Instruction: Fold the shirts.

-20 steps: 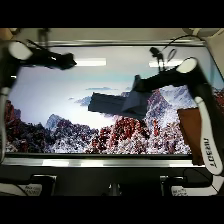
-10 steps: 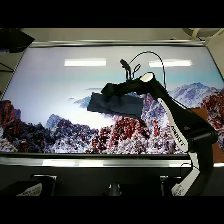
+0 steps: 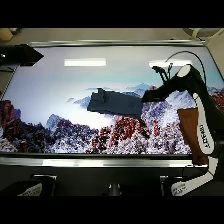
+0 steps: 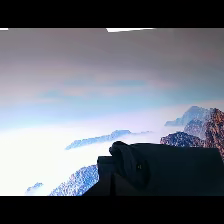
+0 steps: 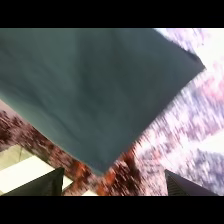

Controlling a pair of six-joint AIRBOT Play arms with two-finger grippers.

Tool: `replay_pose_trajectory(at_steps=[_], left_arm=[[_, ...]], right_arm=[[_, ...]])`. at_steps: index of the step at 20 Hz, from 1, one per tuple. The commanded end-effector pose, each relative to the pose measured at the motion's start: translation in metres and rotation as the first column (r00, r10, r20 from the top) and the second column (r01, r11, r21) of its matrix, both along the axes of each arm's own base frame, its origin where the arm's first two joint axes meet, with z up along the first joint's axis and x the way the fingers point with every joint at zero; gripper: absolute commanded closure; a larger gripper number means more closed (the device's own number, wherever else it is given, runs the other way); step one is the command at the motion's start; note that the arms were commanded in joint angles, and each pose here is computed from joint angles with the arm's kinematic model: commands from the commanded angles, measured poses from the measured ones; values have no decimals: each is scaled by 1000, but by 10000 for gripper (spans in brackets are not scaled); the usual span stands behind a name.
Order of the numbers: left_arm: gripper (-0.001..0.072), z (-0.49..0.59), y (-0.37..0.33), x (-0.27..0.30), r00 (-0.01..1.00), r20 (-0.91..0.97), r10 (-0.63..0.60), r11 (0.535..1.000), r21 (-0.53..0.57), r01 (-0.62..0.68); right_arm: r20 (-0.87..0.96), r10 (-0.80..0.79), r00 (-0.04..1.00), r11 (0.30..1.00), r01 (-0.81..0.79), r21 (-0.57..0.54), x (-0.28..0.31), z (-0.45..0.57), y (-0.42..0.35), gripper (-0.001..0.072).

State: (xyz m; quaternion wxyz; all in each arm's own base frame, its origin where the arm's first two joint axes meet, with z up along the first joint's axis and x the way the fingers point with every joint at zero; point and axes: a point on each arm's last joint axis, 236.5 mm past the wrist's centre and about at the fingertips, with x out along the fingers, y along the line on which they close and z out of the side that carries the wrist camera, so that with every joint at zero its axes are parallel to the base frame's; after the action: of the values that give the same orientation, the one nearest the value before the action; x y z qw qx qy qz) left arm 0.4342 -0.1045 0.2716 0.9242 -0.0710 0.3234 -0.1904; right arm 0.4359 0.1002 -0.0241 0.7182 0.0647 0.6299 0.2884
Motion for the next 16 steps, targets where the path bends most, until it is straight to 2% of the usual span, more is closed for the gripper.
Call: replay_pose_trajectory(at_steps=[1,4,7,8,11,12,14,16], left_arm=[[686,-4,0,0,1000,-5,0,1000,2,0],[685,-3,-2,0,1000,-6,-6,1000,-6,6],[685,-3,-10,-2,1000,-5,-23,1000,-6,23],[685,-3,-13,-2,1000,-4,-29,1000,-6,29],[685,4,-19,2,999,30,-32,999,-15,32],[685,5,-19,2,999,34,-30,999,-18,30],[685,4,-20,2,999,33,-30,999,-17,31],[685,4,-19,2,999,32,-30,999,-16,31]], right_arm=[[-101,-135,986,990,139,33,-18,-38,-18,26],[-154,-265,952,924,296,242,-3,-54,21,49],[-210,-311,927,864,368,342,9,-57,38,210],[-216,-314,924,857,374,354,10,-58,40,232],[-209,-316,926,856,373,359,12,-59,40,521],[-196,-307,931,853,360,378,13,-55,41,697],[-91,-251,964,844,264,467,25,-25,38,699],[2,-231,973,846,200,494,39,18,16,699]])
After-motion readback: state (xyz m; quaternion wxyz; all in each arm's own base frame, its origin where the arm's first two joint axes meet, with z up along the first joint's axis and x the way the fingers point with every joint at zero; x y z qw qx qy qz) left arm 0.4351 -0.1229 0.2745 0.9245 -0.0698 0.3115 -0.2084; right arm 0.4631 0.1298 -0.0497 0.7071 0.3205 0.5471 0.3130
